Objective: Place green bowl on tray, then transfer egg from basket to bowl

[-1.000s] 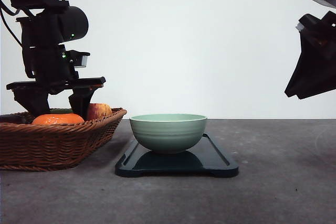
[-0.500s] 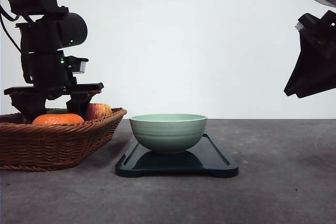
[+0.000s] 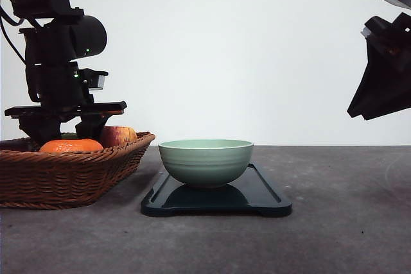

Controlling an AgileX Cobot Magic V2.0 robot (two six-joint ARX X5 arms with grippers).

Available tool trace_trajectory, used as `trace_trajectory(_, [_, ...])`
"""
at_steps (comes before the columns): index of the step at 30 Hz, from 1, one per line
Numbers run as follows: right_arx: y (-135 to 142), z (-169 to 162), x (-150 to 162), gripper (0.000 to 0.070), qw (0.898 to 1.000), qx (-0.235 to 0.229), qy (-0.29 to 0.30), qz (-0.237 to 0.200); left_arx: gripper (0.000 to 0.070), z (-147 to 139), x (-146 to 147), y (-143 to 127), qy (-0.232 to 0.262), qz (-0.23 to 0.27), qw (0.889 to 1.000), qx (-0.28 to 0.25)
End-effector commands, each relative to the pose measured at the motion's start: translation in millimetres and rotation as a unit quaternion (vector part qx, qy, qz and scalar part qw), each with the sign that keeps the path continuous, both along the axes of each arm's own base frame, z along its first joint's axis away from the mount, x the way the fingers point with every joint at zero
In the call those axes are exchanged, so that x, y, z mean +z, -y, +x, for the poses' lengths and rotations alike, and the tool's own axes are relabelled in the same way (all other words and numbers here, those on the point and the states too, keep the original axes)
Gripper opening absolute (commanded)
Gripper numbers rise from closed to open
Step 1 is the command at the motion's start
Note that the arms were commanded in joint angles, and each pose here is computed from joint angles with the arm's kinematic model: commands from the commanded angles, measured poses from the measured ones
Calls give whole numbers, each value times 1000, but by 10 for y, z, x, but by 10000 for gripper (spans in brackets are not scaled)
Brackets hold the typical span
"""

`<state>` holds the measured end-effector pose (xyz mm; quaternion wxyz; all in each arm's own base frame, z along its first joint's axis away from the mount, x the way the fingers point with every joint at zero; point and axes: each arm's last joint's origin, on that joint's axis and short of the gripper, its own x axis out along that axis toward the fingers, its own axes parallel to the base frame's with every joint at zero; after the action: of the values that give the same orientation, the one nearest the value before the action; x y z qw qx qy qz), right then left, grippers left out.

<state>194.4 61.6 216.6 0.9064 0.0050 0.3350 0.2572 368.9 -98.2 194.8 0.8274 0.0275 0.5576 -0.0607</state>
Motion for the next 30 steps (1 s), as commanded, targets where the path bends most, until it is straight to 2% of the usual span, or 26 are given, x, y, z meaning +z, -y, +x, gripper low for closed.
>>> trace_trajectory(1, [-9,14,8,156,1000,4,5,-1,281,43,-23,21,-2,5,1000,-4])
trace_trajectory(4, [-9,14,8,156,1000,4,5,-1,216,37,-26,19,-6,5,1000,-4])
trace_trajectory(15, [-9,14,7,156,1000,4,5,-1,227,9,45,12,-1,4,1000,-4])
trace_trajectory(25, [-9,14,8,156,1000,3,4,0,227,-167,566,-11,70,-18,997,-9])
trace_trajectory(30, [-9,14,8,156,1000,3,4,0,227,-302,879,67,116,-85,989,-33])
